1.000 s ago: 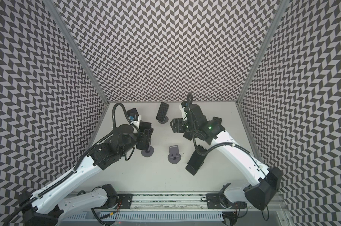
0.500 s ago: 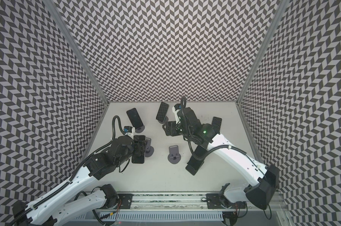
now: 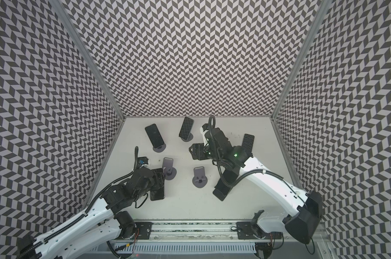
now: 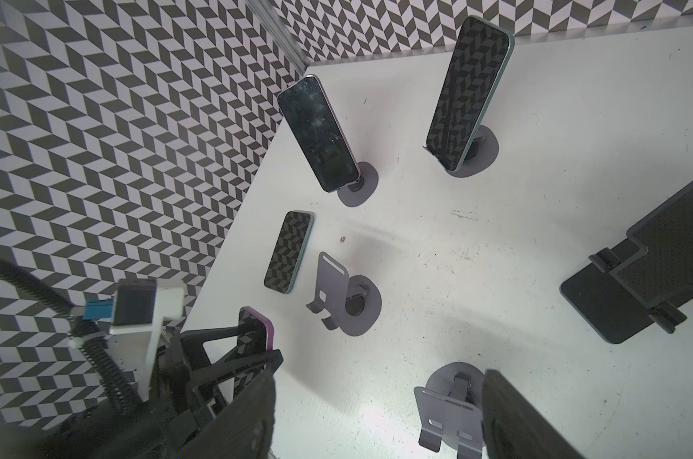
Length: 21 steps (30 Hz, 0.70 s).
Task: Remove the phone from the phone stand
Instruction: Place the phone at the bottom-left of the table.
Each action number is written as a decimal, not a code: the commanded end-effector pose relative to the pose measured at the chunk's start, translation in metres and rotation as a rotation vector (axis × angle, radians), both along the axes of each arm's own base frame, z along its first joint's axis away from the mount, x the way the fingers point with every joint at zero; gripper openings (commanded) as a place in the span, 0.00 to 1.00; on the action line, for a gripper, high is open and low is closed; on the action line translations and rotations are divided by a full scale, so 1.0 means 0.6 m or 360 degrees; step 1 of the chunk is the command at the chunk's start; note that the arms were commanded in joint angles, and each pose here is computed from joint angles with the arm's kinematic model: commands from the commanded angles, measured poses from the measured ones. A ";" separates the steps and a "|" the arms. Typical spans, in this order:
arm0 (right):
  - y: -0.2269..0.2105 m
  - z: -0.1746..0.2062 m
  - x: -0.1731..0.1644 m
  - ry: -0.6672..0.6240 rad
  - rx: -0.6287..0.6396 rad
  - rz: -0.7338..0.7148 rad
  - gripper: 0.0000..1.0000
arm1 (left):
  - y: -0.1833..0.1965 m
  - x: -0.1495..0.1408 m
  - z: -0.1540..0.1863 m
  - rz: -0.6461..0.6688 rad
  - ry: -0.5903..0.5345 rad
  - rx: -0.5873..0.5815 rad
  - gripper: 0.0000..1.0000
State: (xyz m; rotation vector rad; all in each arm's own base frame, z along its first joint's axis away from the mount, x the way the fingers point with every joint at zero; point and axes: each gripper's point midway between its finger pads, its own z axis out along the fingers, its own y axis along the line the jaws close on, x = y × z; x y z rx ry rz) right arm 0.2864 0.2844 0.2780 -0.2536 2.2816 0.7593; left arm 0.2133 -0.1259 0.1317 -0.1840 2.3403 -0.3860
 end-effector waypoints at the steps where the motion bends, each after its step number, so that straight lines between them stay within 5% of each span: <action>1: 0.003 0.031 0.004 -0.0079 0.0089 -0.0023 0.79 | -0.001 0.006 0.002 0.0083 -0.0029 -0.0131 0.44; 21: 0.004 0.015 0.007 -0.0086 0.0077 -0.0029 0.79 | 0.029 -0.009 -0.122 0.0231 0.0179 -0.0208 0.43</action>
